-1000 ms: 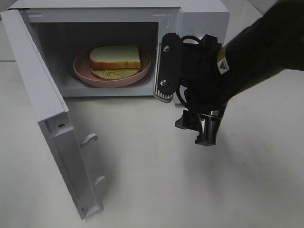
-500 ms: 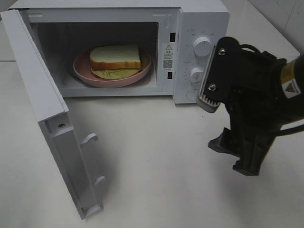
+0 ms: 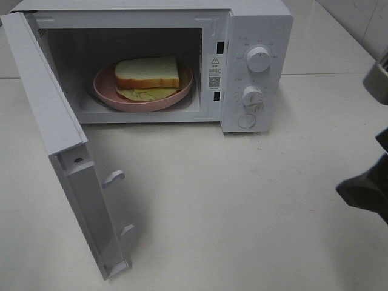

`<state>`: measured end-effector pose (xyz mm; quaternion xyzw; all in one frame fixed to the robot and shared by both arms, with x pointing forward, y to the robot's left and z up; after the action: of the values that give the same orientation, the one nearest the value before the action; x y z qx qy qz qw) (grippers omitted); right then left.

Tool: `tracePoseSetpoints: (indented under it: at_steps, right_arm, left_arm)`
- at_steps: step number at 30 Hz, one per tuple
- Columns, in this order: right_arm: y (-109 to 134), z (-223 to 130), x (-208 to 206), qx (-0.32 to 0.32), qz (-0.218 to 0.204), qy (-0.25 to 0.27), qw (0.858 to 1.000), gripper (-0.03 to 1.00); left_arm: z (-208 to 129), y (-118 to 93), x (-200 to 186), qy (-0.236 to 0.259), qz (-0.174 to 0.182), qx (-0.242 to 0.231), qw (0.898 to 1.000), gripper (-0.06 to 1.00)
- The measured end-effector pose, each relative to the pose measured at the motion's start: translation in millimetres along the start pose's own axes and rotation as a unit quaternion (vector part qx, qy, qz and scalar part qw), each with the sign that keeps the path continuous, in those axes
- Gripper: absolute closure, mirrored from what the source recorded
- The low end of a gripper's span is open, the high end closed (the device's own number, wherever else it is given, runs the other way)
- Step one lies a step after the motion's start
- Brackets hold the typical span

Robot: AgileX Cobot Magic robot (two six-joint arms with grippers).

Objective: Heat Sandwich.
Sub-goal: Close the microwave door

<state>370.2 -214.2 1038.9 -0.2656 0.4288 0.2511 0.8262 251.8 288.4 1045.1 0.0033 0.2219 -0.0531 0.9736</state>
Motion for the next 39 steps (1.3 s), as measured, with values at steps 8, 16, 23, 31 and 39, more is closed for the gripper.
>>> tracePoseSetpoints:
  at_steps: [8,16,23,31,39]
  right_arm:
    - [-2,-32,-18,0.049,-0.006,0.085,0.995,0.20]
    - [-3,-52,-32,0.092,-0.013,0.055,0.994,0.20]
    - [-11,-75,-35,0.158,-0.046,0.046,0.985,0.20]
    - [-11,-100,-48,0.227,-0.082,-0.009,0.970,0.20]
    - [-2,-112,-58,0.251,-0.101,-0.081,0.959,0.20]
  left_arm:
    - [0,0,0,0.000,0.000,0.000,1.000,-0.05]
    - [0,0,0,0.000,0.000,0.000,1.000,-0.05]
    - [0,0,0,0.000,0.000,0.000,1.000,-0.05]
    - [0,0,0,0.000,0.000,0.000,1.000,-0.05]
    - [0,0,0,0.000,0.000,0.000,1.000,-0.05]
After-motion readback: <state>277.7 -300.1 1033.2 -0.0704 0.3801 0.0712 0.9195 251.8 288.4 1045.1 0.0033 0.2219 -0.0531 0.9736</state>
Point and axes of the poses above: a point on each arm's last joint axis where the gripper is mounted, x pointing out along that axis toward the gripper, y along the wrist's bending axis when the last joint is at zero, z = x × y, the point moved 2 cm from there along x, pointing out along that axis toward the gripper, and after that the axes turned 2 degrees about -x, right-handed, at the moved point
